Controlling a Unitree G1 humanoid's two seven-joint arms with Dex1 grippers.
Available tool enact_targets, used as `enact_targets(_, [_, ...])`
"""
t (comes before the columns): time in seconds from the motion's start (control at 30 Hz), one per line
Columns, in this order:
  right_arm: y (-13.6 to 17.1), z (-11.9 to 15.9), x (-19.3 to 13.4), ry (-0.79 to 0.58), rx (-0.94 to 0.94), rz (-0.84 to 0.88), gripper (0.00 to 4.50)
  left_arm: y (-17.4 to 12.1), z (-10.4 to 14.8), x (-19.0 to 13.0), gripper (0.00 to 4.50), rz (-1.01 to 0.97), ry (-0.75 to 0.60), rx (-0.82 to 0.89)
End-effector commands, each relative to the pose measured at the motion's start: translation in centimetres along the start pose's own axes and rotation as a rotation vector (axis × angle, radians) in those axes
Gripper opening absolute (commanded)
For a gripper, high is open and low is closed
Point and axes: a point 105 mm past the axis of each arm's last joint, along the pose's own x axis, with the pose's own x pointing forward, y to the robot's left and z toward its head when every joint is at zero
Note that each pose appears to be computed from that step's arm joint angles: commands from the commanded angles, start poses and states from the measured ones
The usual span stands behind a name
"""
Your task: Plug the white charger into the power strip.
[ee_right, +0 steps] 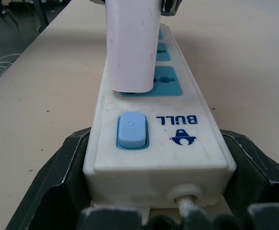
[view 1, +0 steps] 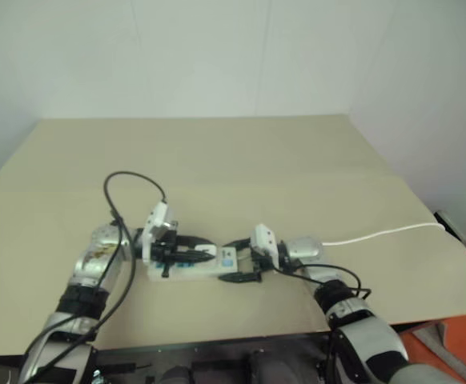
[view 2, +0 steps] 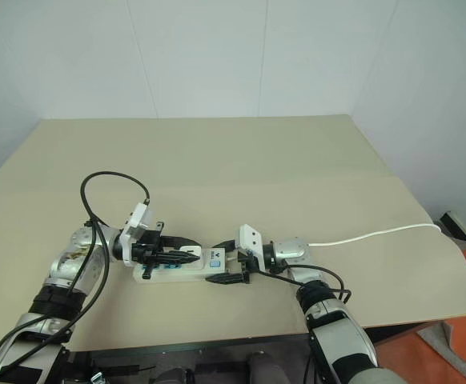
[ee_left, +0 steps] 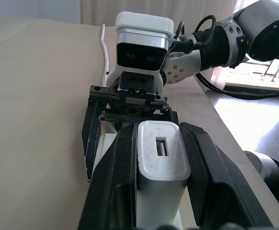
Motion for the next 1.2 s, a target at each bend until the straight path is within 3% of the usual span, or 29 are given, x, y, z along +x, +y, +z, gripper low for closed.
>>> enact_targets(0.03, [0.6,-0.7,0.4,0.007,0.034,0.014,3.41,-0.1,-1.3,-0.5,1.03,0.019,0.032,-0.021])
enact_targets(0.3, [0.6,-0.7,0.4,0.01,0.033,0.017,3.41,-0.6,-3.1,-0.8,1.03,0.015,0.083,-0.034])
enact_targets(0.53, [0.6,-0.7,0.4,0.011,0.032,0.018,3.41,-0.6,-2.9,-0.9,1.03,0.017,0.086,-0.046])
enact_targets(0.9, [0.7,-0.7,0.7,0.01,0.032,0.029,3.41,-0.2,-0.8,-1.2,4.47,0.023,0.059,0.003])
enact_targets(1.2, [1.0,-0.9,0.6,0.014,0.04,0.041,3.41,-1.6,4.6,-3.8,4.47,0.013,0.022,0.145])
